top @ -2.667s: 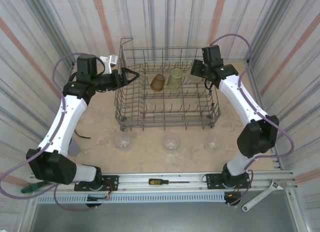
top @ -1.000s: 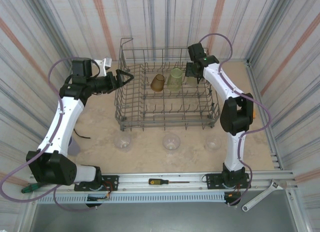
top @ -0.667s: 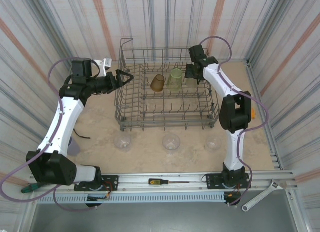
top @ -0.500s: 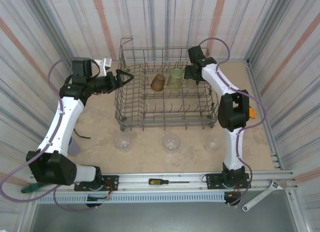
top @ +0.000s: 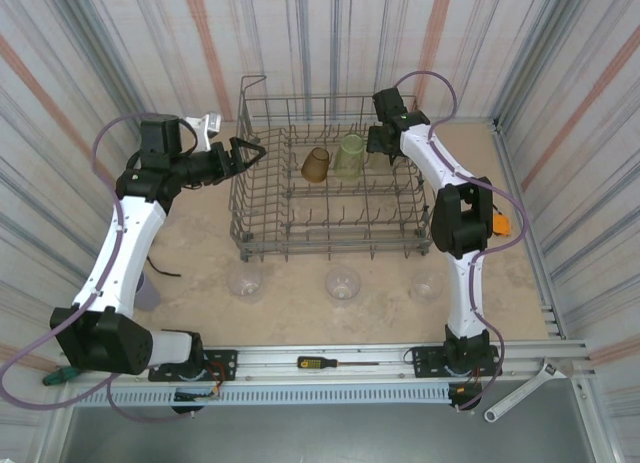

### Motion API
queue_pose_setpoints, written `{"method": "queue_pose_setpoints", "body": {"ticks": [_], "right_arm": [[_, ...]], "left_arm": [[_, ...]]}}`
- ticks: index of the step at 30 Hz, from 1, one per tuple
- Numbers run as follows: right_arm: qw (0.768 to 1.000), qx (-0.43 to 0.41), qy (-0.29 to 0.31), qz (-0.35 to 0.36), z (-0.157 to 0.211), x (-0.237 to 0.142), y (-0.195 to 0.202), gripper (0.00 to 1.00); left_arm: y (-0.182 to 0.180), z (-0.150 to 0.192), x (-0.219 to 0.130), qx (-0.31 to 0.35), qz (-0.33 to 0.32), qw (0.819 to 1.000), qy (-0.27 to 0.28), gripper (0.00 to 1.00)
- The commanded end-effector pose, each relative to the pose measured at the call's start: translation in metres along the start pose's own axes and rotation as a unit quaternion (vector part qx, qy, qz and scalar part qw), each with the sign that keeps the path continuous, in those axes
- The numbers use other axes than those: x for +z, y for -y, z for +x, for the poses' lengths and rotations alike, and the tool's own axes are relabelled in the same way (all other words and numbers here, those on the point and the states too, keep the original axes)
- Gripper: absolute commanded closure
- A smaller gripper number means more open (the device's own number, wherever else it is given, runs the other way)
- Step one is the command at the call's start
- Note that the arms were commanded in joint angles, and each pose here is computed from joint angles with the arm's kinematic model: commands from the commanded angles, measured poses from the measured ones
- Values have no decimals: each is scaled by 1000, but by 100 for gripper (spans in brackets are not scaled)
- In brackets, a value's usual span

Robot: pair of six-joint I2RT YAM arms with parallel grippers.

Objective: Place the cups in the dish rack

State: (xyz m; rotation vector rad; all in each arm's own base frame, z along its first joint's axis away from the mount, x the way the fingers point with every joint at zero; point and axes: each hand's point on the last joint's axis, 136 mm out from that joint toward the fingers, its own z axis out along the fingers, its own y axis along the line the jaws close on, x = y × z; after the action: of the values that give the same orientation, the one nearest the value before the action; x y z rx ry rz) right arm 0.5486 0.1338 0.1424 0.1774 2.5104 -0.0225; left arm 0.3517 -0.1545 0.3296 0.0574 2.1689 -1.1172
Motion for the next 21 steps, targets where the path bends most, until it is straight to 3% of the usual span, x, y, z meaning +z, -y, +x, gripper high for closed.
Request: {"method": "queue_pose_setpoints", "body": {"ticks": [1, 9, 10, 21], "right_arm": [[1000, -9, -29, -6, 14, -5, -4, 22], [1000, 16, -2, -7, -3, -39, 5, 6], [1000, 19, 0, -9, -4, -42, 5, 0], [998, 55, 14, -24, -13, -70, 21, 1]], "left_arm": [[8, -5, -9, 6, 8, 1000, 17, 1], [12, -2, -15, 9, 10, 1000, 21, 1], [13, -2, -16, 10, 10, 1000, 23, 1], [13, 3, -23, 9, 7, 1000, 25, 1]]}}
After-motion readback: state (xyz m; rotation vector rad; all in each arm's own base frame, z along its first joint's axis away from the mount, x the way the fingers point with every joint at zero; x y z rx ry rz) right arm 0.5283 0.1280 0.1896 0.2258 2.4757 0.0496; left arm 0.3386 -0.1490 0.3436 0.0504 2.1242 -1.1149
